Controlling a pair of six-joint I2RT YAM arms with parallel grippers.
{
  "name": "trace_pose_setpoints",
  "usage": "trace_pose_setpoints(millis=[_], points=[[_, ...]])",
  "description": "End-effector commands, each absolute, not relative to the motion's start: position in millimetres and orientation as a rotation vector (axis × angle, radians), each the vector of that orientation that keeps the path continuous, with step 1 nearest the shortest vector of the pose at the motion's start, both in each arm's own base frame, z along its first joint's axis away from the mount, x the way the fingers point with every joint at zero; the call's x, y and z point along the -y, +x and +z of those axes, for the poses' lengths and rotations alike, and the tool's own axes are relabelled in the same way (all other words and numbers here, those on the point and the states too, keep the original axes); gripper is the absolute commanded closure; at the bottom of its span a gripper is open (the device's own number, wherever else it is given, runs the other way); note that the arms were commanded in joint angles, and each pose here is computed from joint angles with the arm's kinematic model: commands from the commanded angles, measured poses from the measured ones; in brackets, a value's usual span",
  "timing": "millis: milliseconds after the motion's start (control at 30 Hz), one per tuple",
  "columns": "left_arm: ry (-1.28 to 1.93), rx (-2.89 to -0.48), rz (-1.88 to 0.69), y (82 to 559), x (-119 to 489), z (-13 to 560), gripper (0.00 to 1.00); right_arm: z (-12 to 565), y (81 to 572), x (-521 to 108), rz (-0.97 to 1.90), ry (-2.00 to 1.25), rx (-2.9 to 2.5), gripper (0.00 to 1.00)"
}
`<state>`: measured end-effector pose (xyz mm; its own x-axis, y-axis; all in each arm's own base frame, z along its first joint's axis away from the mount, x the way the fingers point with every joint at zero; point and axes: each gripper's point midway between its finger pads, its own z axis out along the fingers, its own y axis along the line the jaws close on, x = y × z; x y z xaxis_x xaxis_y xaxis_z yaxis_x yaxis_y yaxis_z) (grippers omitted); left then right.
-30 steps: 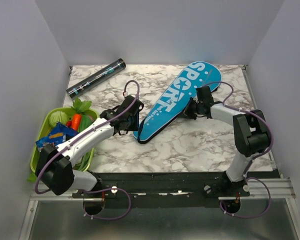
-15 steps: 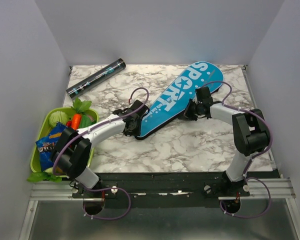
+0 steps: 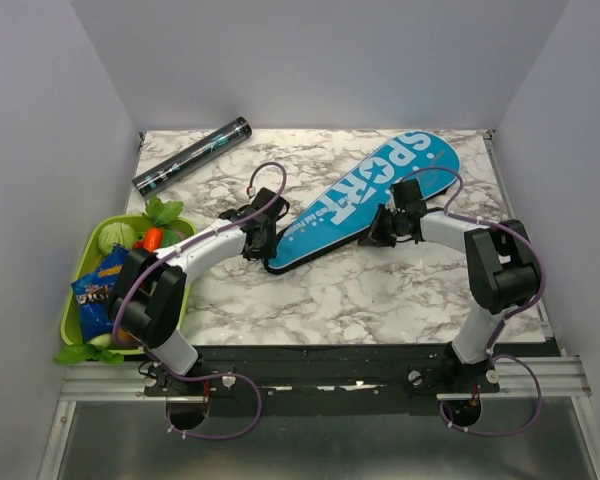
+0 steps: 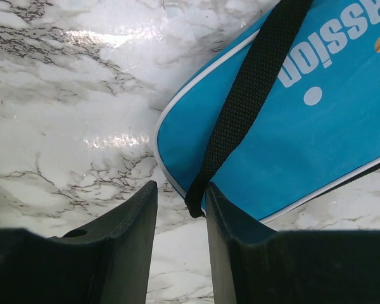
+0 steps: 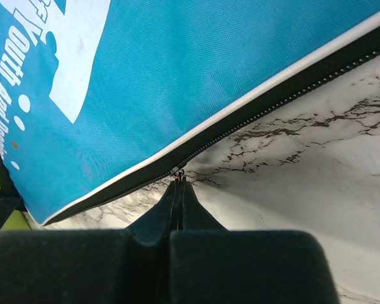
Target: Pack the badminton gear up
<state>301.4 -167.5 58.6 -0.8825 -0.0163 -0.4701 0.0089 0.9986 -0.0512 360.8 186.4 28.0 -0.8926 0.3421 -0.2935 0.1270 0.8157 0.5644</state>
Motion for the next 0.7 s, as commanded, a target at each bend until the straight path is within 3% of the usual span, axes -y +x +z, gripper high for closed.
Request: trace_pose_setpoints(millis=[0, 367, 467, 600, 667], points=[[-0.044, -2.621, -0.133, 312.5, 167.5, 65.8, 0.56, 28.7, 355.0, -185.6, 0.789, 0.315, -2.615, 0.99], [-0.066, -2.696, -0.158, 317.8, 171.1, 34.7, 0.59, 22.5, 351.8, -186.2, 0.795, 0.304, -2.63, 0.99], [-0.074, -2.723, -0.155, 318.1, 172.8, 20.5, 0.66, 21.4, 348.8, -186.2, 0.801, 0.298, -2.632, 0.99], [-0.081, -2.747, -0.159, 315.1, 173.9, 10.4, 0.89, 19.7, 344.6, -185.7, 0.799, 0.282, -2.642, 0.99], [-0.08, -2.745, -0.165, 313.9, 173.9, 10.5, 0.95, 20.6, 342.4, -187.4, 0.799, 0.256, -2.641, 0.99]])
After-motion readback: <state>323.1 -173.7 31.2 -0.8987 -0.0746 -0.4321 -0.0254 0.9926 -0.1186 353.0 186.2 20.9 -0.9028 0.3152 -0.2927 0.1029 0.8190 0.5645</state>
